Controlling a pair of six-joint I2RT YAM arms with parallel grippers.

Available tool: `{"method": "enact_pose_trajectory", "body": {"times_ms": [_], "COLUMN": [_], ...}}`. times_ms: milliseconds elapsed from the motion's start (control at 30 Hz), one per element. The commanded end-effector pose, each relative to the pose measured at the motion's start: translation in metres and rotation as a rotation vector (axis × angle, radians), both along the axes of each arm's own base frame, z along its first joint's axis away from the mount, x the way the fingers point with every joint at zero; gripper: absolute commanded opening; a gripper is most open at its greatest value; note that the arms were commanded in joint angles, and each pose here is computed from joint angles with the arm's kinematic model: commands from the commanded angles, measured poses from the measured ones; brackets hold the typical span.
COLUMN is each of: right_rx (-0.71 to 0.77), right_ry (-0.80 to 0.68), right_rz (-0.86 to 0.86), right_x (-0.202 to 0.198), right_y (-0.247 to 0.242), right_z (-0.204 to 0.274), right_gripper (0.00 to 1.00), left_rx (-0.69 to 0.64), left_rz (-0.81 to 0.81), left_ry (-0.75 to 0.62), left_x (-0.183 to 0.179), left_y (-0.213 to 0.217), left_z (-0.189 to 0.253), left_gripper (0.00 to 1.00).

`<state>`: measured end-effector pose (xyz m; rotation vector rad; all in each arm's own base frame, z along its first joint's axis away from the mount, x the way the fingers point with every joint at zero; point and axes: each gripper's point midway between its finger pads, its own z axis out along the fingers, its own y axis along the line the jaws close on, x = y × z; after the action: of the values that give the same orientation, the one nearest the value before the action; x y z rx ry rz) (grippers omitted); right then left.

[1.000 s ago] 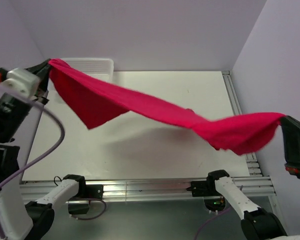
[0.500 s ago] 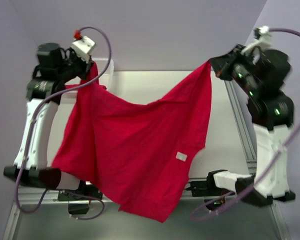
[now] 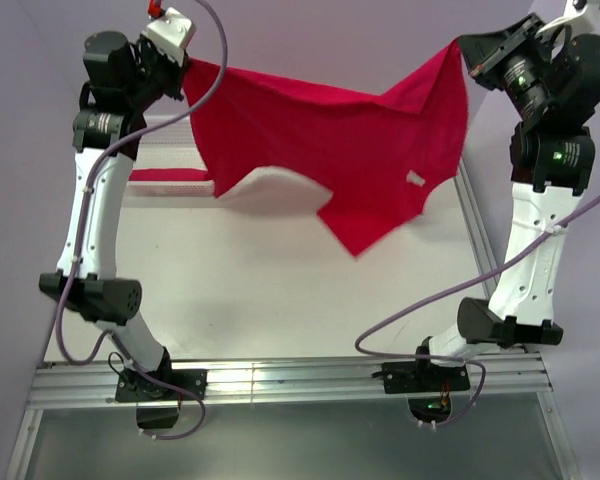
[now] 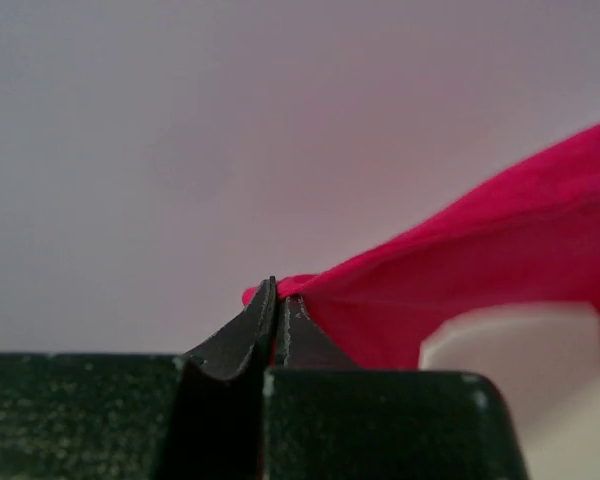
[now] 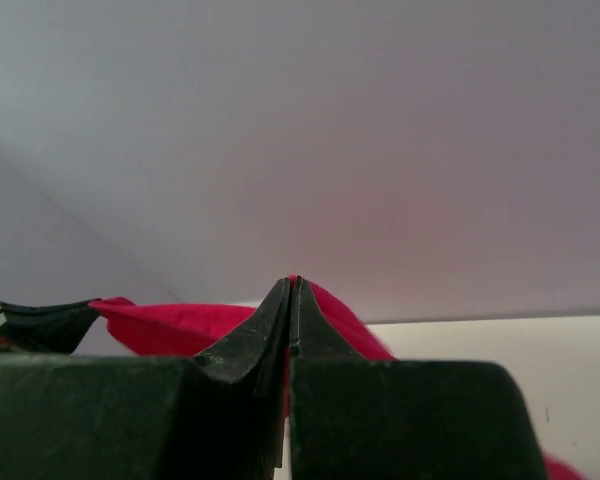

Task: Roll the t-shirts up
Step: Flatten the tshirt

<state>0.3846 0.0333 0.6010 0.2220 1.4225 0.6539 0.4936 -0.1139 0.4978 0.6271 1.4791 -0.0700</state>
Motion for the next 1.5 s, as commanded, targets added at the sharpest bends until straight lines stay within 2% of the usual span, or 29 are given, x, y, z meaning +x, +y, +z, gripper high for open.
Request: {"method": "enact_pose_trajectory", "body": {"times_ms": [0, 133, 267, 300, 333, 367, 400, 433, 533, 700, 833, 900, 933, 967, 1000, 1033, 1133, 1300, 1467], "right_rx": [-0.014, -0.031, -0.084, -0.094, -0.093, -0.110, -0.113, -0.105, -0.104, -0.130, -0.153, -0.172, -0.178, -0.195, -0.210, -0.212, -0.244, -0.257, -0.242], "right_ry": [-0.110, -0.089, -0.111, -0.117, -0.088, -0.112, -0.116, -0.077, -0.112, -0.211, -0.311, -0.379, -0.398, -0.448, -0.499, -0.508, -0.579, -0.592, -0.593], "right_rz": [0.085, 0.093, 0.106, 0.115, 0.118, 0.114, 0.108, 0.105, 0.084, 0.061, 0.057, 0.058, 0.061, 0.069, 0.072, 0.075, 0.056, 0.052, 0.054], "right_x": [-0.009, -0.006, -0.027, -0.032, -0.029, -0.043, -0.046, -0.042, -0.063, -0.117, -0.168, -0.197, -0.204, -0.228, -0.241, -0.247, -0.293, -0.333, -0.342], "right_y": [0.013, 0.012, 0.015, 0.017, 0.016, 0.018, 0.017, 0.014, 0.012, 0.020, 0.030, 0.037, 0.039, 0.046, 0.049, 0.051, 0.059, 0.067, 0.069], "right_z": [0.011, -0.006, -0.002, -0.003, -0.017, -0.014, -0.017, -0.036, -0.031, 0.006, 0.034, 0.046, 0.047, 0.052, 0.059, 0.056, 0.060, 0.064, 0.076], "right_gripper": [0.00, 0.00, 0.00, 0.00, 0.00, 0.00, 0.00, 0.00, 0.00, 0.00, 0.00, 0.00, 0.00, 0.00, 0.00, 0.00, 0.00, 0.00, 0.00], "left_rx": [-0.021, -0.035, -0.035, -0.028, -0.023, -0.021, -0.013, -0.012, -0.018, -0.037, -0.066, -0.079, -0.088, -0.098, -0.098, -0.104, -0.109, -0.113, -0.119], "left_rz": [0.013, 0.009, -0.048, -0.057, -0.063, -0.068, -0.068, -0.066, -0.048, -0.060, -0.088, -0.113, -0.117, -0.126, -0.138, -0.148, -0.170, -0.142, -0.082], "left_ry": [-0.066, -0.060, -0.056, -0.037, -0.057, -0.073, -0.043, -0.066, -0.088, -0.185, -0.292, -0.307, -0.355, -0.391, -0.387, -0.426, -0.455, -0.447, -0.505], "left_x": [-0.008, -0.010, -0.028, -0.029, -0.040, -0.044, -0.044, -0.054, -0.064, -0.102, -0.152, -0.168, -0.189, -0.200, -0.204, -0.225, -0.250, -0.272, -0.286], "left_y": [-0.008, -0.009, -0.016, -0.019, -0.018, -0.019, -0.018, -0.016, -0.011, -0.005, -0.001, -0.002, 0.002, 0.003, 0.001, 0.004, 0.005, 0.015, 0.028], "left_z": [0.001, -0.001, 0.009, 0.000, 0.006, 0.007, -0.009, -0.003, 0.006, 0.060, 0.094, 0.096, 0.109, 0.116, 0.110, 0.118, 0.118, 0.120, 0.140], "left_gripper": [0.00, 0.00, 0.00, 0.00, 0.00, 0.00, 0.00, 0.00, 0.00, 0.00, 0.00, 0.00, 0.00, 0.00, 0.00, 0.00, 0.00, 0.00, 0.00]}}
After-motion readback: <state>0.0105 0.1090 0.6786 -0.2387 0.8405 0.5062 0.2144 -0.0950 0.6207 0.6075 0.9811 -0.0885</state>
